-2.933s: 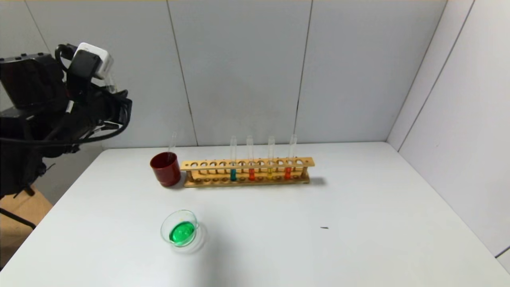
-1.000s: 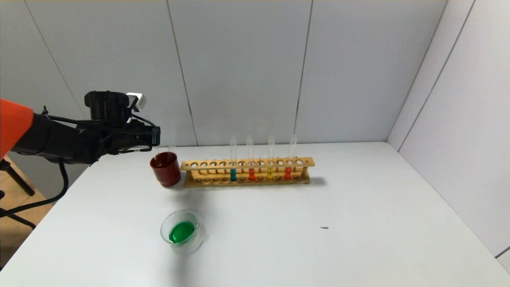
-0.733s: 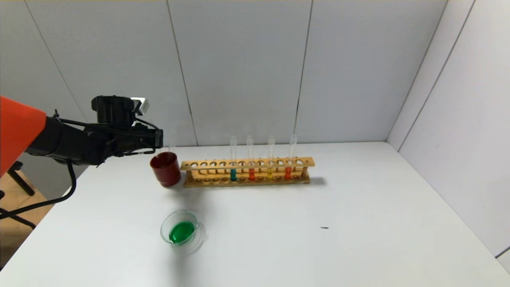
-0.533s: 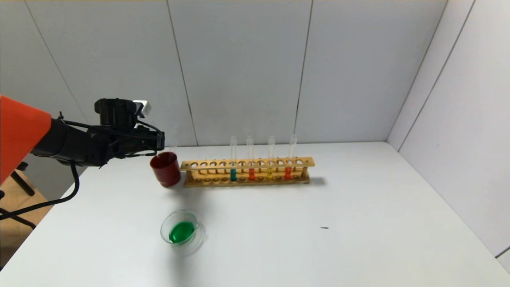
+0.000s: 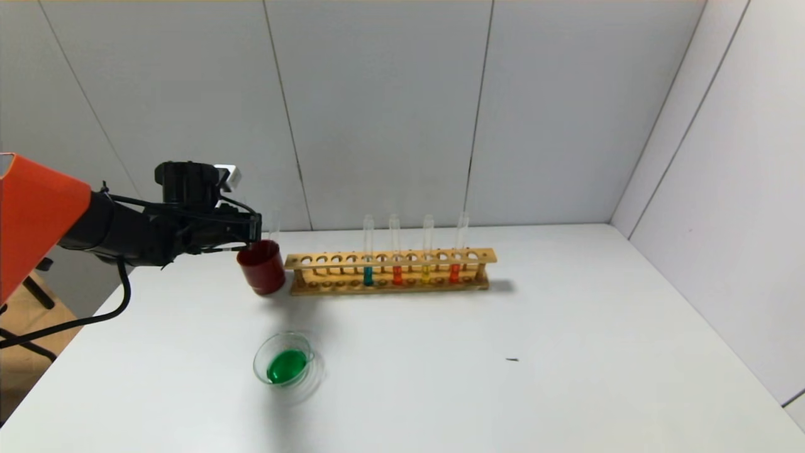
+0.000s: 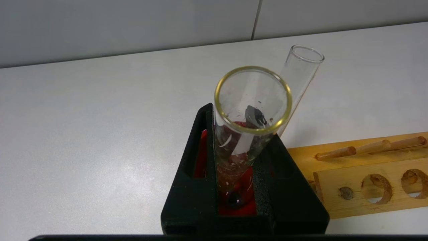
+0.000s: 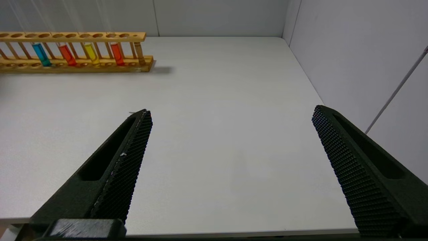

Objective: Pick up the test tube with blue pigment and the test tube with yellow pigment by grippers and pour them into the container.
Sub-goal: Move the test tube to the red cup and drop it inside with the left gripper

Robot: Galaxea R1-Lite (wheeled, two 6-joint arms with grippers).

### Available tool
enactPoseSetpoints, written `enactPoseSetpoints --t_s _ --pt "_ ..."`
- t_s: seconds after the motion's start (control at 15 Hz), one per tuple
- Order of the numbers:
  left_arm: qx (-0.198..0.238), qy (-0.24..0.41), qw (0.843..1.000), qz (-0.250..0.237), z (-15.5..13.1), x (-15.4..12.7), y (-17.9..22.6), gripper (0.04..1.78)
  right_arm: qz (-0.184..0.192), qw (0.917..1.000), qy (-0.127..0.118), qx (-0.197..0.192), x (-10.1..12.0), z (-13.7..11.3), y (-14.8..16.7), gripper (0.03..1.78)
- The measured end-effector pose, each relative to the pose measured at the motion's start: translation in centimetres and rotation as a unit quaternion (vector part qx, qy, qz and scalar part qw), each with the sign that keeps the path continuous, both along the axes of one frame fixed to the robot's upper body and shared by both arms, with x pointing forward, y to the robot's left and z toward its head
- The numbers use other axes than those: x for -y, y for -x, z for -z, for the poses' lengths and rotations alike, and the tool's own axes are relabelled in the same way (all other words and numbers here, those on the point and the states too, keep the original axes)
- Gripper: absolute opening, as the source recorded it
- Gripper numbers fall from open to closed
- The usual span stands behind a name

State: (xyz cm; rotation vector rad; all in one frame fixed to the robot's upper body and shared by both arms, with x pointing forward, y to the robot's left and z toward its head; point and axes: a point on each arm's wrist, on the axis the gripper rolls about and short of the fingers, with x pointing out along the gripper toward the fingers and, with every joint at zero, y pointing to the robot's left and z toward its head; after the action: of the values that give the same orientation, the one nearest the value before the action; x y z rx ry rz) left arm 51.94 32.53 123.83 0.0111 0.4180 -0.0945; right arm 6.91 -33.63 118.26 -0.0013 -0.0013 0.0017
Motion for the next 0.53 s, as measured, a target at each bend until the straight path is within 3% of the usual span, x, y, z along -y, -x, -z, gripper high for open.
enactPoseSetpoints --t_s 0.27,0.4,0.53 --pt "0.016 -0.003 1.0 0.002 0.17 0.01 -0.35 0.48 0.0 1.0 0.0 0.0 0.0 0.0 0.0 1.75" --pt "0.017 -0.004 1.0 0.001 0.37 0.02 -0.45 0.72 0.0 1.0 0.0 0.0 0.0 0.0 0.0 1.75" --pt "0.015 -0.004 1.0 0.001 0.53 0.06 -0.43 1.07 0.0 1.0 0.0 0.0 0.0 0.0 0.0 1.75"
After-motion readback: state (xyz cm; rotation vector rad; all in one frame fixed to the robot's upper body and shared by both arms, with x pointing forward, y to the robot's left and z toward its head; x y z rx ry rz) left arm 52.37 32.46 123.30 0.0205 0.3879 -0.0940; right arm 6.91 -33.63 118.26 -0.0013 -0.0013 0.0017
